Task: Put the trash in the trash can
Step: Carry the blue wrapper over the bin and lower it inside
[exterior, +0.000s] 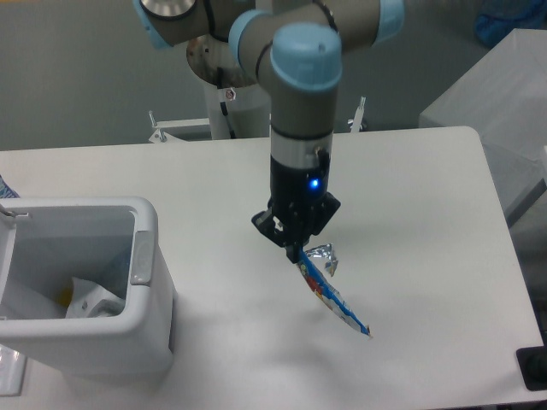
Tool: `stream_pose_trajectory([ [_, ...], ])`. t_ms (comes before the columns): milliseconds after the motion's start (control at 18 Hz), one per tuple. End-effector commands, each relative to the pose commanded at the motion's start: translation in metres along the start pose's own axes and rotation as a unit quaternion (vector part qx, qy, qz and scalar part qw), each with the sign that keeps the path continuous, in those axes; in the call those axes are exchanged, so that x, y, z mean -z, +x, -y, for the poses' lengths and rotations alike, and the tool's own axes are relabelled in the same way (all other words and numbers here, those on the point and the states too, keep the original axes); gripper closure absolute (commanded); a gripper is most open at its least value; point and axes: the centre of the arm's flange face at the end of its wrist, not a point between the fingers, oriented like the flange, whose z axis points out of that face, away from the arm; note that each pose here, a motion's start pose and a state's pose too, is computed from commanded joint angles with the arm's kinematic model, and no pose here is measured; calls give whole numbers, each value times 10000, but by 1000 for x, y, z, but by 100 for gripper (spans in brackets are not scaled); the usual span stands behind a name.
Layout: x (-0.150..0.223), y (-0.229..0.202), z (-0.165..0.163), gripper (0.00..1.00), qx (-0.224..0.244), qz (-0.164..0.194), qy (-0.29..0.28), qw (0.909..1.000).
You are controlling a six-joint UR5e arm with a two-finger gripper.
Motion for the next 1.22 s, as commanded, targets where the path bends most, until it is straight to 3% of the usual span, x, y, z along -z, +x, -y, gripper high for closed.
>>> stream_pose_trajectory([
  [222, 50, 33, 3, 100, 93, -637, 295, 9975],
  [556, 102, 81, -24, 100, 75, -1559, 279, 9873],
  [778, 118, 122, -50, 100, -250, -1810, 216, 9829],
  [1222, 99, 183, -107, 100, -752, -2119, -303, 9739],
])
